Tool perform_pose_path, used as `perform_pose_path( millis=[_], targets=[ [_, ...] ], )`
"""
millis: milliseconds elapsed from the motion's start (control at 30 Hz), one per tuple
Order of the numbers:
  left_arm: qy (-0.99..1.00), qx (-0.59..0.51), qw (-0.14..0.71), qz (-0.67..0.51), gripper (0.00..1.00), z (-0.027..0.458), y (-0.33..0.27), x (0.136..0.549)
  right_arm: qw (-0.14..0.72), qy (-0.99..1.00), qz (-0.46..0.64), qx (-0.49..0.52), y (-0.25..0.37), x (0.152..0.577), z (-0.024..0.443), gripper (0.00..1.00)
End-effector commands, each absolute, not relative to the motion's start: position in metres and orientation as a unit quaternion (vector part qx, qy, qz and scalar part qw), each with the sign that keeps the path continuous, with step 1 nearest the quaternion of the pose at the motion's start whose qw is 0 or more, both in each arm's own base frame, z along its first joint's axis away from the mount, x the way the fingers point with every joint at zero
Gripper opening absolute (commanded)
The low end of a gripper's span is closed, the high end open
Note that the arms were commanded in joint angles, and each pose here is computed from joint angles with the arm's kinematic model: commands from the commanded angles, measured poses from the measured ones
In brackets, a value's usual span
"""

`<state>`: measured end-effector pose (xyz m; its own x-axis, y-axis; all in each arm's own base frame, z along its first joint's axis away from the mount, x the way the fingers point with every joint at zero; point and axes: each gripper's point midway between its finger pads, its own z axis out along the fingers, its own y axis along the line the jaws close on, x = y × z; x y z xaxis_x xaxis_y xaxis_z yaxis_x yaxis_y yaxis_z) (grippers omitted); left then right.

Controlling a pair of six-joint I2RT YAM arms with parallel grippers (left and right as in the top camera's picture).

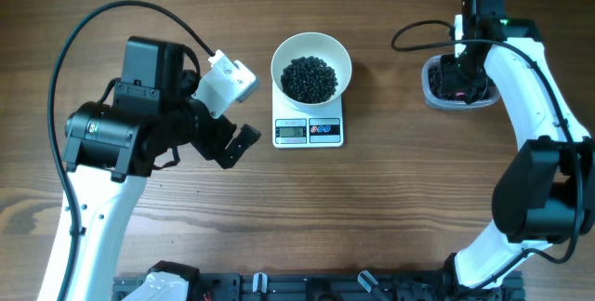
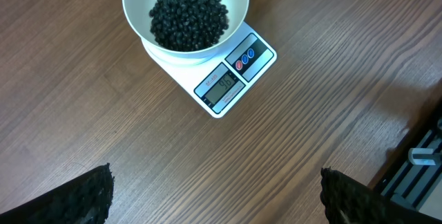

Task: Scoop item into bowl and weigh 150g on scale
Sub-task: 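Move the scoop back over the bean tub with the right gripper, then dip the pink scoop into the black beans with the right gripper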

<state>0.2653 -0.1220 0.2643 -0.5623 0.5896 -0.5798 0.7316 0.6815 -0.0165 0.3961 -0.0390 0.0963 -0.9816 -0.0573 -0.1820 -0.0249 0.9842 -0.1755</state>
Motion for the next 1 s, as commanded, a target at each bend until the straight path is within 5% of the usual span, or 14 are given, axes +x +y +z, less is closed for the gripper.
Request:
perform_pose_path(
  millis=[0,700,967],
  targets=[
    [0.87,0.382,0.284,-0.125,1.0,0.269,-0.121,0.268,0.086,0.995,-0.001,-0.053,-0.008,0.395,0.086,0.04],
    [0.87,0.383,0.284,-0.125,1.0,0.269,-0.121,0.268,0.112,0.928,0.29,0.204,-0.074,0.379,0.108,0.04],
    [0.87,0.383,0.284,-0.125,1.0,0.269,-0.121,0.268,0.146,0.887,0.38,0.219,-0.075,0.384,0.132,0.04]
  ],
)
